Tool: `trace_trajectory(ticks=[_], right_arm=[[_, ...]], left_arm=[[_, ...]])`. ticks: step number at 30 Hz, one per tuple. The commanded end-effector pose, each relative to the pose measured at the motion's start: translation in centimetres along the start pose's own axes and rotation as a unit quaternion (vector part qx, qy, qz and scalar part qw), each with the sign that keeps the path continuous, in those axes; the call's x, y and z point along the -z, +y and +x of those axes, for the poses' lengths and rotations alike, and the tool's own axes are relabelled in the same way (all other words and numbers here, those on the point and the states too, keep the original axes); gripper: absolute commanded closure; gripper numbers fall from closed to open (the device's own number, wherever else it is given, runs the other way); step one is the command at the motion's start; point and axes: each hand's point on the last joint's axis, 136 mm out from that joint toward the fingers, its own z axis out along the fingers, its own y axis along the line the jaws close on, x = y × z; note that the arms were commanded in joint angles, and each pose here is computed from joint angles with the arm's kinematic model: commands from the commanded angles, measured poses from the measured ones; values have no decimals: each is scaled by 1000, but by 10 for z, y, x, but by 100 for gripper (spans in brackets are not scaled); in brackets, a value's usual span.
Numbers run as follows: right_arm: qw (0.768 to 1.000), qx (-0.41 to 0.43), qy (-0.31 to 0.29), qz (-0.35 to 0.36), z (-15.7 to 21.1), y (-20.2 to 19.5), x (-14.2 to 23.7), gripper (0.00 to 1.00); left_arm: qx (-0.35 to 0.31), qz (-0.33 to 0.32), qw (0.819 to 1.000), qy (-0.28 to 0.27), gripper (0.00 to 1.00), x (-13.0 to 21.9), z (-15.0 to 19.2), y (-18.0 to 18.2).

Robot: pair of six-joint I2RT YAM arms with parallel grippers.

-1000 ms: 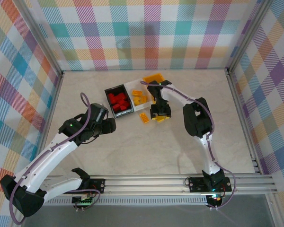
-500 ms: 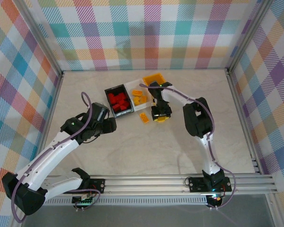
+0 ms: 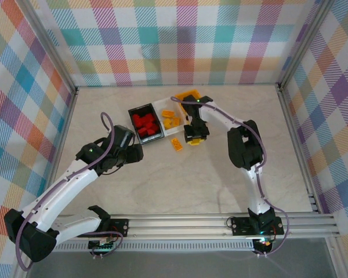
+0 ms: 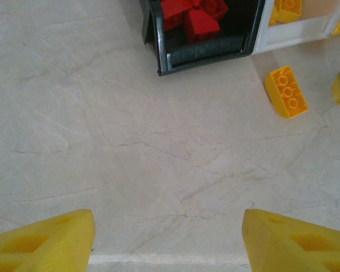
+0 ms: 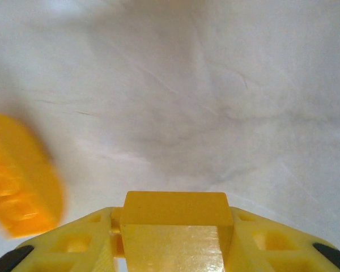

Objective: Sort the legos into containers by color

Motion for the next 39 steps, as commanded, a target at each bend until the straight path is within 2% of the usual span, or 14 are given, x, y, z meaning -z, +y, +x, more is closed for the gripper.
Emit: trace_trajectory(ticks=[1, 7, 16, 22, 24, 30, 35, 39], right_arm=[[994, -16, -64, -90, -27, 36, 62, 57], [981, -40, -93, -167, -72, 73, 65, 57], [961, -65, -151, -221, -128, 92, 59, 55], [951, -64, -187, -236, -147, 93, 65, 37], [950, -63, -195, -237, -149, 93, 72, 36], [958, -32, -186, -214, -129, 87, 89, 35], [982, 29, -131, -133, -71, 67, 79, 33], [987, 111, -95, -65, -16, 58, 63, 31]], left_arm=[[8, 5, 1000, 9, 30, -5, 4, 1], [7, 10, 1000, 18, 30, -4, 6, -1], [14, 3, 999, 32, 30, 3, 23, 13], [19, 6, 999, 37, 30, 1, 28, 14], [17, 6, 999, 39, 30, -1, 26, 12], [18, 16, 999, 35, 30, -5, 18, 2], [22, 21, 999, 29, 30, -9, 14, -2], [33, 28, 999, 26, 29, -13, 12, -4]])
